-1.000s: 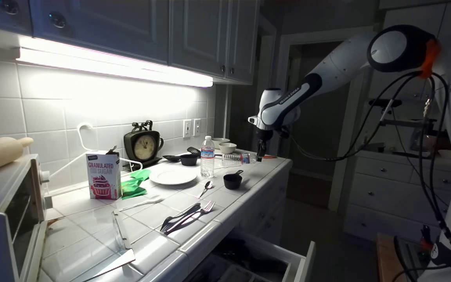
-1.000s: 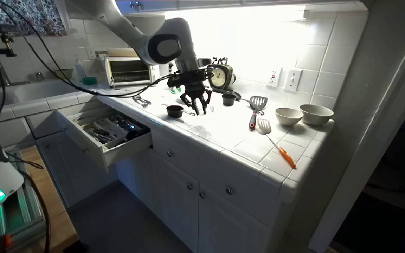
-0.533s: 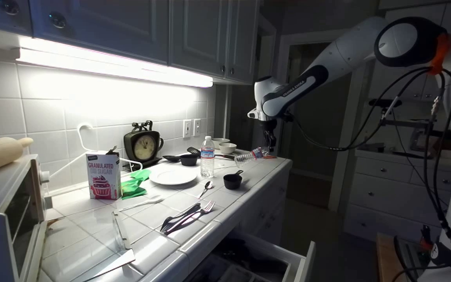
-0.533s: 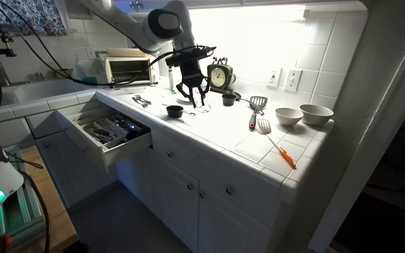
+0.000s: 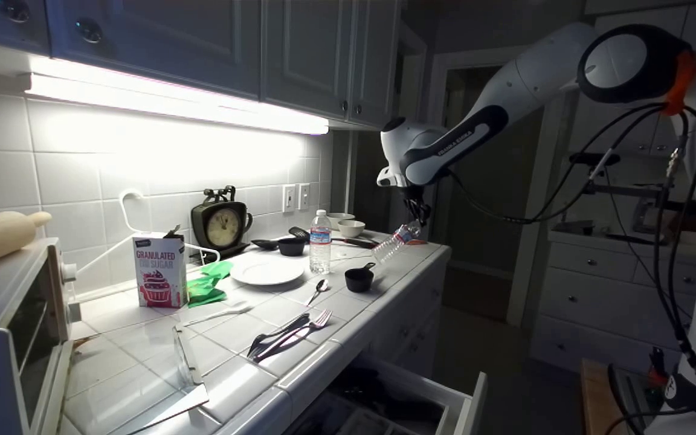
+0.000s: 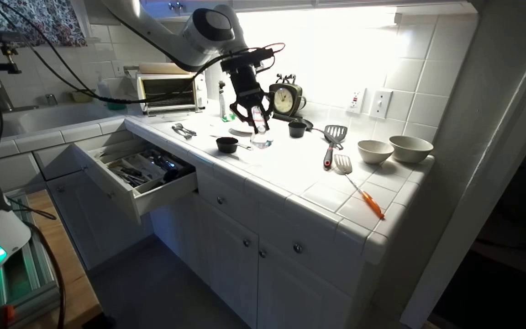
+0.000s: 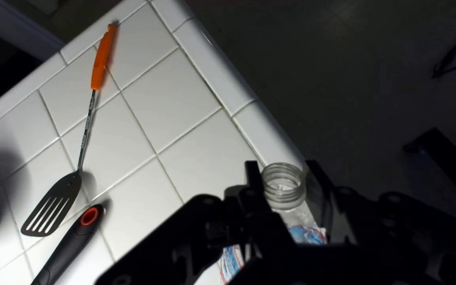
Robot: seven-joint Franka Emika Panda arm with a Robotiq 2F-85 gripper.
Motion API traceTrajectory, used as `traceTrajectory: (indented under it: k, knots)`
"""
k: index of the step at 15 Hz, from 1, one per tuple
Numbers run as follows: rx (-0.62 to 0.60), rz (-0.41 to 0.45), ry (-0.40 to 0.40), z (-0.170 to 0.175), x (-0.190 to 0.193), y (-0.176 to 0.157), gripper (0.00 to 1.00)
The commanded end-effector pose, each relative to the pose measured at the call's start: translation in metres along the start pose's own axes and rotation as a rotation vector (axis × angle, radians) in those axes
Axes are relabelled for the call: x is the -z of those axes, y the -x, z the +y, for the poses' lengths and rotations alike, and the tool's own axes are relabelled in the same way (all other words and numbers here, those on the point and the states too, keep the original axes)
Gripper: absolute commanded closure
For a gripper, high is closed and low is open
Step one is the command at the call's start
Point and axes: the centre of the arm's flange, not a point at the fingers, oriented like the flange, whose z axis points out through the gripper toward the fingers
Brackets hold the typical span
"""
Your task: Place the water bottle on the right upright.
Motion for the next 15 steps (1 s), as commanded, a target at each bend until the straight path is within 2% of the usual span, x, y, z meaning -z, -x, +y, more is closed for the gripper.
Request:
traceTrajectory:
  k: [1,10,15]
  knots:
    - [0.153,-0.081,0.070,0.007,0.005,-0.005,0.92]
    - [0.395,-0.307,0.257,0.006,0.017,-0.030,0.92]
    - [0.507,-0.400,0.334,0.000,0.014,-0.052,0.92]
